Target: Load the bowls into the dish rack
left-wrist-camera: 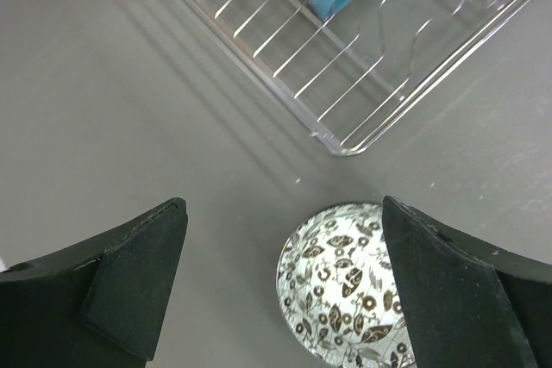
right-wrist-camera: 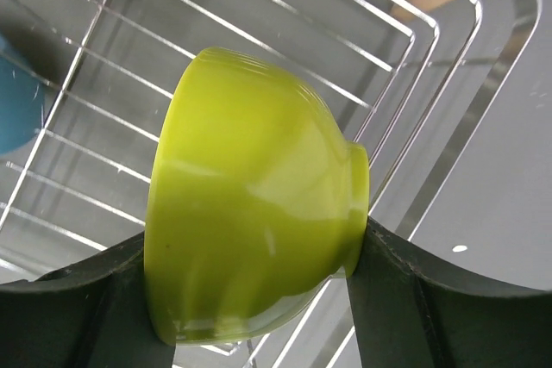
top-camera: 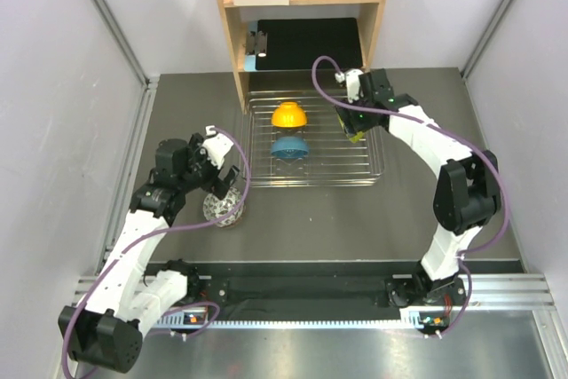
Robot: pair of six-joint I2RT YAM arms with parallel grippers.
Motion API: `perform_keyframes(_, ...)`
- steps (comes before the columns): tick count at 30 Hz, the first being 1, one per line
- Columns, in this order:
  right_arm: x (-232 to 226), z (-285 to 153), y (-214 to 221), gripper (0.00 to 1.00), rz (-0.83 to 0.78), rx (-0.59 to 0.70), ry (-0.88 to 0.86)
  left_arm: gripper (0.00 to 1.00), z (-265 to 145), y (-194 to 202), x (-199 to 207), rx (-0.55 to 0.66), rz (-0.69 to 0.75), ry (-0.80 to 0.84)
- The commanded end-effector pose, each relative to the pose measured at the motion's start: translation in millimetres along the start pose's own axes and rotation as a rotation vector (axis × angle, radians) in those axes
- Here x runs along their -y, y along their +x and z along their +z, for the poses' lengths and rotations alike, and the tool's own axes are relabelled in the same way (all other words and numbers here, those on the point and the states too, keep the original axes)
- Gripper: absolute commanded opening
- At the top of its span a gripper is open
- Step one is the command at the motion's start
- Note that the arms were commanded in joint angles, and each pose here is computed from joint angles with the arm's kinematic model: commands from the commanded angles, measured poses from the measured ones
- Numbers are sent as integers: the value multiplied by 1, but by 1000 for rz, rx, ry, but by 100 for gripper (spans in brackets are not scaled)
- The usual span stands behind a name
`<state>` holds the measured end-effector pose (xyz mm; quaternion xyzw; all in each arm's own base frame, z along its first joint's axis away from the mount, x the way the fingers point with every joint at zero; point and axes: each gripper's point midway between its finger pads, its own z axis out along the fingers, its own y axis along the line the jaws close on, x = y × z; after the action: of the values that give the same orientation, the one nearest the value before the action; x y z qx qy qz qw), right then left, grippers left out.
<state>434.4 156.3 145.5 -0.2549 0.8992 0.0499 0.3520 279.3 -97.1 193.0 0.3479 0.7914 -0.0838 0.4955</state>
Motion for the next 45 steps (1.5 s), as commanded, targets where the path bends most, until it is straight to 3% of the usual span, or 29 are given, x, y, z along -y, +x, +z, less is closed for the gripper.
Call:
perform_keyframes(1,8,-10,-39,8,-36,113,160,99,-4,12,-9,-35,-6,-66)
perform_keyframes(16,29,24,-26,7,-182,-24,500,99,-17,25,-9,-56,-36,-116)
perform_keyframes(25,40,34,-18,7,-240,-75,602,99,-16,27,-5,-51,-54,-104)
perform_keyframes(36,29,53,-10,11,-307,-123,607,99,-17,30,-3,-50,-61,-104)
perform_keyframes(41,21,64,-2,27,-341,-158,591,99,-17,32,-2,-49,-66,-104)
perform_keyframes(45,14,69,1,49,-365,-169,583,99,-16,34,-1,-51,-65,-100)
